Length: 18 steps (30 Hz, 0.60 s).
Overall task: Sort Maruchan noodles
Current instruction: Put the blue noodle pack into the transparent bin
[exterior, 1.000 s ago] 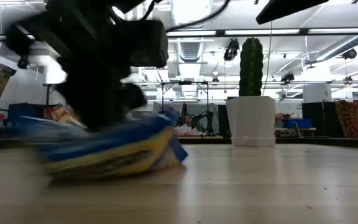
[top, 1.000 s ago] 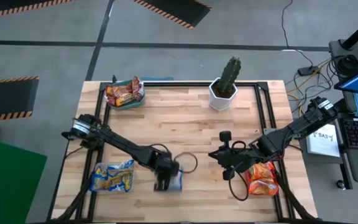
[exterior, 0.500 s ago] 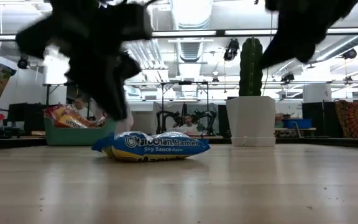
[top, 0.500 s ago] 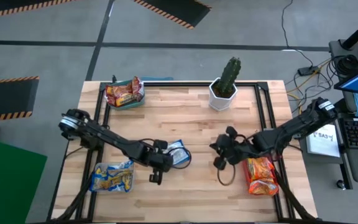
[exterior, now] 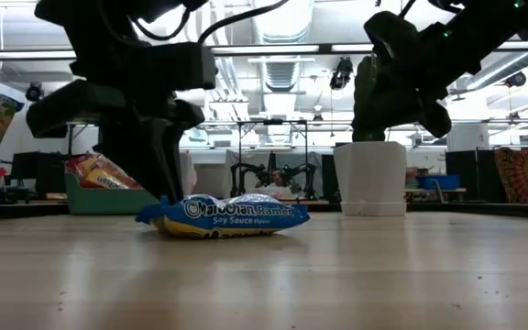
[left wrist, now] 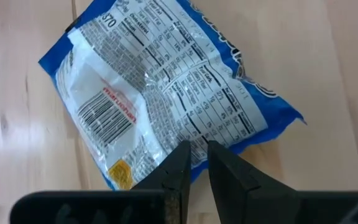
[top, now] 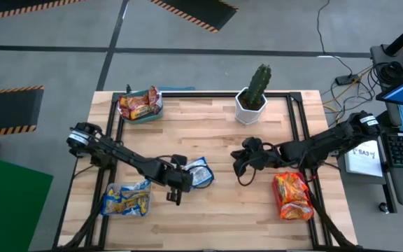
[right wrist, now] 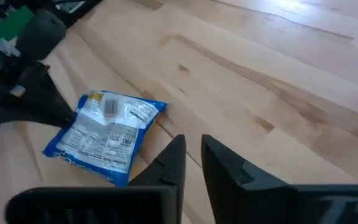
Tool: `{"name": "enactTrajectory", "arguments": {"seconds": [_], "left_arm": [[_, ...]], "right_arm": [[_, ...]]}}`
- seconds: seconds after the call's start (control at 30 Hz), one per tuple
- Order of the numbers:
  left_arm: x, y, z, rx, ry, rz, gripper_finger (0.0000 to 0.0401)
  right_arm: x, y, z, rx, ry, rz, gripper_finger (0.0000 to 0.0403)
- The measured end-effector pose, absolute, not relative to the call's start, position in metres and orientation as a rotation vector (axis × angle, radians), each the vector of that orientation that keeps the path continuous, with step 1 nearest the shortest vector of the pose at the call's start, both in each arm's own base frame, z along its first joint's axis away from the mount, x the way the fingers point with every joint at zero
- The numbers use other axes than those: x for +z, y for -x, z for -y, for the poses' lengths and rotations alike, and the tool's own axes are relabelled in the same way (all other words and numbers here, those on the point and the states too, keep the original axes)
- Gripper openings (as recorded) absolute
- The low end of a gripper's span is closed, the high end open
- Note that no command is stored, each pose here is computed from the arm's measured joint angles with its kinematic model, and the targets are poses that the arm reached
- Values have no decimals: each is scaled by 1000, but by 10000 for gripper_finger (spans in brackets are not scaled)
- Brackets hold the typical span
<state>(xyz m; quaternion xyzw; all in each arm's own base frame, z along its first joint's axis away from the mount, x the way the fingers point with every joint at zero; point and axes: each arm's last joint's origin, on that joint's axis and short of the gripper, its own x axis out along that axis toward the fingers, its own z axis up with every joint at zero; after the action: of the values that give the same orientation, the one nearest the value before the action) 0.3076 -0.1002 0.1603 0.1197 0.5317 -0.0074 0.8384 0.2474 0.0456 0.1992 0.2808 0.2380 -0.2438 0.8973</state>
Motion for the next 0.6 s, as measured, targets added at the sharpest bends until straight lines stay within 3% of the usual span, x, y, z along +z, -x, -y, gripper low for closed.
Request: {"name": "enactTrajectory", "arguments": {"seconds": [0.27,0.6], "left_arm": [[153,-309,89,-6,-256,-1094,38],[146,-309,71,40,-232,-1112,38]], "right_arm": [[195,-266,-49,-477,-612,-453,127],[170,-311,-36,-412,-718,-599,247]]}}
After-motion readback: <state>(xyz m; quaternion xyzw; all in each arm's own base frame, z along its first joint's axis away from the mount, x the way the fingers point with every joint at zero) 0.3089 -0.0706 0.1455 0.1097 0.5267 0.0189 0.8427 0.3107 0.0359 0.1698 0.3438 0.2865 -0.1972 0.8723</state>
